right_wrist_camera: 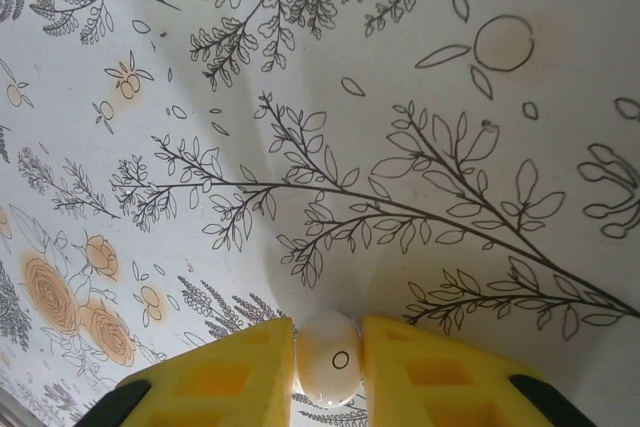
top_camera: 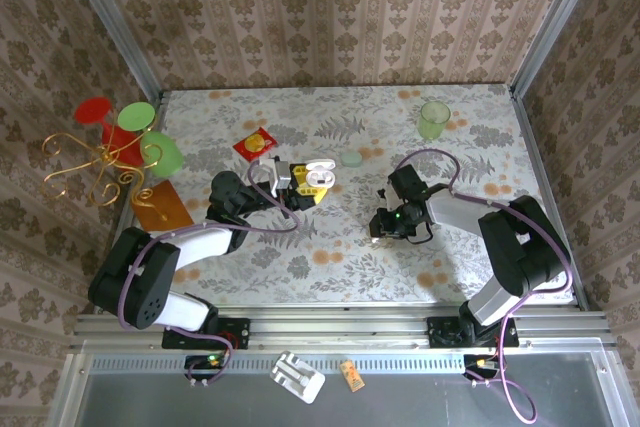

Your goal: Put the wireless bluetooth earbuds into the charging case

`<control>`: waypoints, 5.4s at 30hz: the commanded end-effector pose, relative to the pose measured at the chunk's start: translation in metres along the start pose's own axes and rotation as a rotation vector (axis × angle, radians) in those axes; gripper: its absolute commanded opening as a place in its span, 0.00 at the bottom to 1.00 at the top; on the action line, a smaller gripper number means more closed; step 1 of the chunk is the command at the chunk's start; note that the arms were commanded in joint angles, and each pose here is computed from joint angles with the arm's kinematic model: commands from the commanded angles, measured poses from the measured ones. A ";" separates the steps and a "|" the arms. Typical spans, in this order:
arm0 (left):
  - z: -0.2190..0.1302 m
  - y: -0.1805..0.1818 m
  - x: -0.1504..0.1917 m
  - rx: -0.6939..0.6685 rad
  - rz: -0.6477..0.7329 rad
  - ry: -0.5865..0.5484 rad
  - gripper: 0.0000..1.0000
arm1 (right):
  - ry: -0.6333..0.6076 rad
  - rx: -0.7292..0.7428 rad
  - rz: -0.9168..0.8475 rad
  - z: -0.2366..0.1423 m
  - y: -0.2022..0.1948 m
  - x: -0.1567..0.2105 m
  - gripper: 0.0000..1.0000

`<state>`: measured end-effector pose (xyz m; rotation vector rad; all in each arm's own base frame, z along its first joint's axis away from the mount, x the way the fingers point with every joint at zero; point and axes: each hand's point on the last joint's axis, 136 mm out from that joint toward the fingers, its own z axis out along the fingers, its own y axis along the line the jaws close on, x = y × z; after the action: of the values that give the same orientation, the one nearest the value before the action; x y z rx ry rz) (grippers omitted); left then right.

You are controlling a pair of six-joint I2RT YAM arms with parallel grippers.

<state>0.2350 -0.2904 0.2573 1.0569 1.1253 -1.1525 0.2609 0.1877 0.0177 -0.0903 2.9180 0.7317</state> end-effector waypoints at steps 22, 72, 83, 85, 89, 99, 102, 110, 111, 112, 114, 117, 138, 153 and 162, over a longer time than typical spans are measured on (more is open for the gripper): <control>0.002 0.019 0.009 -0.067 0.042 0.002 0.19 | -0.219 0.020 -0.095 -0.103 0.060 -0.033 0.16; 0.003 0.042 0.038 -0.153 0.046 0.054 0.19 | -0.336 -0.022 -0.457 -0.121 0.220 -0.098 0.15; 0.003 0.041 0.037 -0.149 0.047 0.055 0.20 | -0.382 -0.013 -0.438 -0.127 0.223 -0.104 0.15; 0.002 0.042 0.038 -0.156 0.049 0.055 0.20 | -0.389 -0.010 -0.436 -0.127 0.223 -0.106 0.15; 0.003 0.042 0.037 -0.153 0.049 0.052 0.20 | -0.381 0.024 -0.435 -0.122 0.218 -0.107 0.15; 0.002 0.043 0.038 -0.158 0.043 0.053 0.20 | -0.378 0.036 -0.464 -0.121 0.223 -0.104 0.16; 0.002 0.045 0.039 -0.161 0.041 0.054 0.20 | -0.357 0.008 -0.468 -0.121 0.225 -0.097 0.18; 0.003 0.045 0.039 -0.151 0.033 0.051 0.20 | -0.380 -0.026 -0.463 -0.132 0.228 -0.092 0.30; 0.003 0.045 0.039 -0.151 0.031 0.052 0.20 | -0.384 -0.024 -0.461 -0.134 0.227 -0.092 0.31; 0.003 0.045 0.039 -0.151 0.033 0.051 0.20 | -0.389 -0.021 -0.459 -0.135 0.227 -0.092 0.31; 0.003 0.045 0.038 -0.152 0.041 0.049 0.19 | -0.400 -0.020 -0.461 -0.139 0.226 -0.092 0.34; 0.002 0.044 0.038 -0.156 0.056 0.049 0.20 | -0.435 -0.021 -0.465 -0.149 0.223 -0.090 0.40; -0.003 0.032 0.035 -0.135 0.106 0.048 0.20 | -0.441 -0.030 -0.178 -0.145 0.178 -0.139 0.85; -0.003 0.050 0.029 -0.220 0.081 0.034 0.20 | -0.488 -0.375 -0.076 -0.160 0.194 -0.128 0.85; -0.005 0.062 0.013 -0.291 0.062 -0.006 0.23 | -0.361 -0.837 0.103 -0.165 0.213 -0.117 0.84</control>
<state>0.2904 -0.2847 0.2147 0.9060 1.2839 -0.9345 0.3511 0.2816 0.2395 0.1366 2.2532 1.4176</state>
